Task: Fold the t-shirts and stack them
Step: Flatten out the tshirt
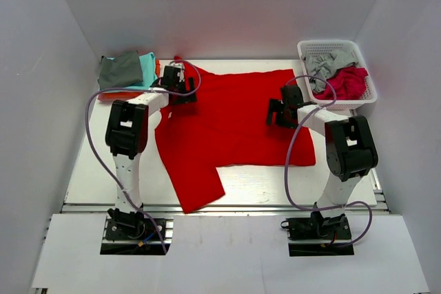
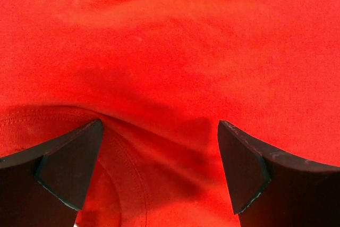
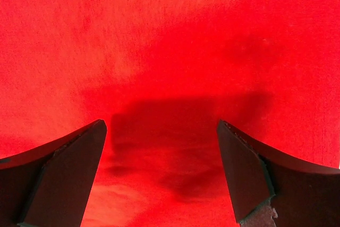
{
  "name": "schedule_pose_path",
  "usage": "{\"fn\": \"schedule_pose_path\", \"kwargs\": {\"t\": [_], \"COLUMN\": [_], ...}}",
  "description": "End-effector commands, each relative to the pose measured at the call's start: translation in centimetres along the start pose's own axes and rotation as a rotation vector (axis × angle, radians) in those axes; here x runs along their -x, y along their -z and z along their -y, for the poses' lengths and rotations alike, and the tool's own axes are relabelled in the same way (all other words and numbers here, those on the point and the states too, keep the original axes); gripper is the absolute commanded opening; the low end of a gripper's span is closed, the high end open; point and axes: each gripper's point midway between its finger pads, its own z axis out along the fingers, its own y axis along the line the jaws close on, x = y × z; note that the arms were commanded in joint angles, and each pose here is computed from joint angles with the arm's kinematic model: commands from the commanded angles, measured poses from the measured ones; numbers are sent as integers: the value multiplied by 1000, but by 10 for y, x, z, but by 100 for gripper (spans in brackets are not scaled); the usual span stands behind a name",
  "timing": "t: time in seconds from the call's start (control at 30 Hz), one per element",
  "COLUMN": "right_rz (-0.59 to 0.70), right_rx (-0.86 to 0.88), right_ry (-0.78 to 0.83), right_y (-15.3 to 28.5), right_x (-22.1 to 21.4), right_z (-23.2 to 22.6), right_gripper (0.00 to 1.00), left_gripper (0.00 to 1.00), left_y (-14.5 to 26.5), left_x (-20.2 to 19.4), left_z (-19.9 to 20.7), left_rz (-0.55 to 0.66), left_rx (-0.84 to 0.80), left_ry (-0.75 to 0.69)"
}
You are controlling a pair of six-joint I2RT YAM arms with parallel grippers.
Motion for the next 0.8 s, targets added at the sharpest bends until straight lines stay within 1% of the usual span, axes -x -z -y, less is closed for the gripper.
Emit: {"fn": "schedule_pose_path", "kwargs": {"t": [0.0, 0.03, 0.07, 0.1, 0.13, 0.17, 0.2, 0.27, 0.3, 0.37, 0.43, 0.47, 0.5, 0.53, 0.57, 0.6, 0.63, 0.67, 0.7, 0.73, 0.77], "right_rz": [-7, -11, -23, -27, -26, -25, -18, 7, 39, 88, 142, 164, 178, 220, 229, 250, 279, 285, 298, 302, 301], "right_rx": [53, 56, 67, 80, 83, 95, 96, 102, 100, 76, 104, 113, 125, 138, 149, 163, 174, 182, 199, 203, 200], "right_ry": [-18, -24, -19, -16, -16, -6, -8, 7, 21, 26, 30, 29, 27, 21, 15, -5, -12, -27, -31, -65, -81], "right_y": [-8, -9, -12, -12, -12, -11, -11, -8, -5, 1, 14, 20, 24, 39, 44, 54, 65, 70, 74, 77, 83], "right_x": [3, 2, 0, -1, 0, 1, 4, 12, 25, 43, 64, 73, 78, 90, 92, 96, 102, 97, 97, 96, 86], "right_z": [-12, -11, -13, -16, -17, -19, -19, -21, -21, -20, -26, -29, -33, -35, -37, -39, -41, -39, -41, -41, -37], "right_gripper": [90, 90, 90, 90, 90, 90, 90, 90, 90, 90, 90, 90, 90, 90, 90, 90, 90, 90, 90, 90, 90], "left_gripper": [100, 100, 100, 100, 100, 100, 100, 100, 100, 100, 100, 100, 100, 100, 100, 100, 100, 100, 100, 100, 100], "left_y": [-28, -35, -48, -51, -55, -57, -57, -56, -50, -29, -16, 1, 11, 22, 30, 59, 73, 79, 91, 124, 127], "left_x": [-10, -3, -13, 4, 6, 10, 23, 31, 32, 55, 66, 81, 87, 91, 88, 105, 103, 87, 83, 92, 66], "left_z": [-13, -17, -17, -15, -13, -11, -3, 7, 20, 37, 45, 46, 53, 54, 53, 59, 64, 59, 58, 62, 54], "left_rz": [-68, -57, -86, -67, -70, -72, -49, -24, -16, 51, 74, 104, 119, 125, 124, 176, 178, 148, 146, 189, 143], "left_rx": [-10, -25, -29, -56, -70, -106, -144, -203, -286, -365, -375, -358, -367, -368, -367, -375, -383, -367, -368, -372, -355], "left_ry": [31, 32, 34, 23, 11, -4, -27, -56, -91, -123, -145, -158, -182, -183, -193, -204, -211, -187, -168, -140, -110]}}
